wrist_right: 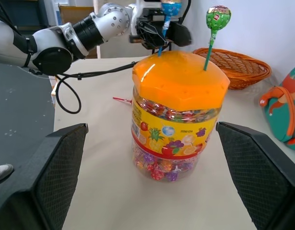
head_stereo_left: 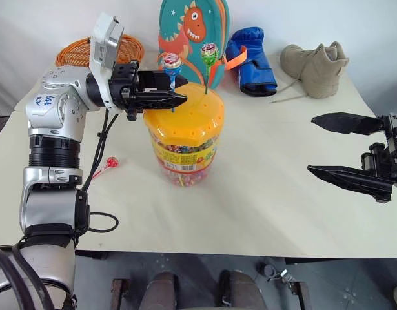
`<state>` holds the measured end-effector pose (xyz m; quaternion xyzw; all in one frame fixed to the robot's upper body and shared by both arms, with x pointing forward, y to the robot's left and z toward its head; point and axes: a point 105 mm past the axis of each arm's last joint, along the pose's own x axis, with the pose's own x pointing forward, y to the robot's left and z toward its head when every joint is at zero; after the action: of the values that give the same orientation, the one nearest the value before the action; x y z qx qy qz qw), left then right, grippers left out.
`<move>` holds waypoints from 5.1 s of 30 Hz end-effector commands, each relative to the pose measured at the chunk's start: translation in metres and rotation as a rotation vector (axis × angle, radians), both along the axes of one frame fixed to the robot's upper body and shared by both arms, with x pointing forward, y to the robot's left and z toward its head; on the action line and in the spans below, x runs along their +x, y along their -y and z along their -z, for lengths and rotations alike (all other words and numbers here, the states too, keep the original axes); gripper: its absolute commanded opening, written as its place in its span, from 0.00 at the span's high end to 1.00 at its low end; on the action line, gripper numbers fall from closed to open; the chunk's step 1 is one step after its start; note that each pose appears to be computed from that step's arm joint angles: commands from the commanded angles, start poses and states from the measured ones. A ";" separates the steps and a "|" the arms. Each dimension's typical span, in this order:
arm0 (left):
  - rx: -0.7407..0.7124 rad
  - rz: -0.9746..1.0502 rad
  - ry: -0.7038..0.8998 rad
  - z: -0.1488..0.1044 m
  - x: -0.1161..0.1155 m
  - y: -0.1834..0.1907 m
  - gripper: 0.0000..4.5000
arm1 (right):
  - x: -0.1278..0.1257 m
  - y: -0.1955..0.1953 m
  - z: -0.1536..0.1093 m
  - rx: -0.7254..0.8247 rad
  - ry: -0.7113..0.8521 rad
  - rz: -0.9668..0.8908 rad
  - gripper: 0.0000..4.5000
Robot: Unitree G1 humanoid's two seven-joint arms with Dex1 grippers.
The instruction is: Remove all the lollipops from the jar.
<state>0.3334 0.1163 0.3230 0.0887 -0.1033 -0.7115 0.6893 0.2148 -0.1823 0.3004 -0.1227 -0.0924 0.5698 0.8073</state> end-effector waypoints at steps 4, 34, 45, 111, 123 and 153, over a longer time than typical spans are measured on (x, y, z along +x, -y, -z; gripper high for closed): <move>-0.040 0.012 0.072 -0.026 -0.014 -0.007 0.99 | -0.001 -0.001 -0.008 -0.015 0.054 -0.007 0.00; 0.160 -0.821 -0.390 0.049 -0.016 -0.139 0.99 | 0.022 -0.011 -0.008 -0.042 0.025 -0.181 0.00; 0.359 -0.832 -0.587 0.133 -0.031 -0.124 0.99 | 0.006 -0.021 0.017 -0.098 -0.059 -0.275 0.00; -0.067 -0.294 0.041 0.026 -0.067 -0.158 0.00 | 0.123 -0.104 -0.039 0.137 0.016 -0.094 0.00; -0.133 -0.342 0.036 0.041 -0.075 -0.144 0.00 | 0.134 -0.152 -0.044 0.126 0.013 -0.235 0.00; -0.105 -0.236 -0.009 0.046 -0.072 -0.116 0.00 | 0.097 -0.109 -0.109 0.163 0.135 -0.130 0.99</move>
<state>0.2676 0.2354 0.2694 0.0411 -0.1171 -0.6085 0.7838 0.3208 -0.0565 0.4066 -0.0833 -0.2011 0.6143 0.7584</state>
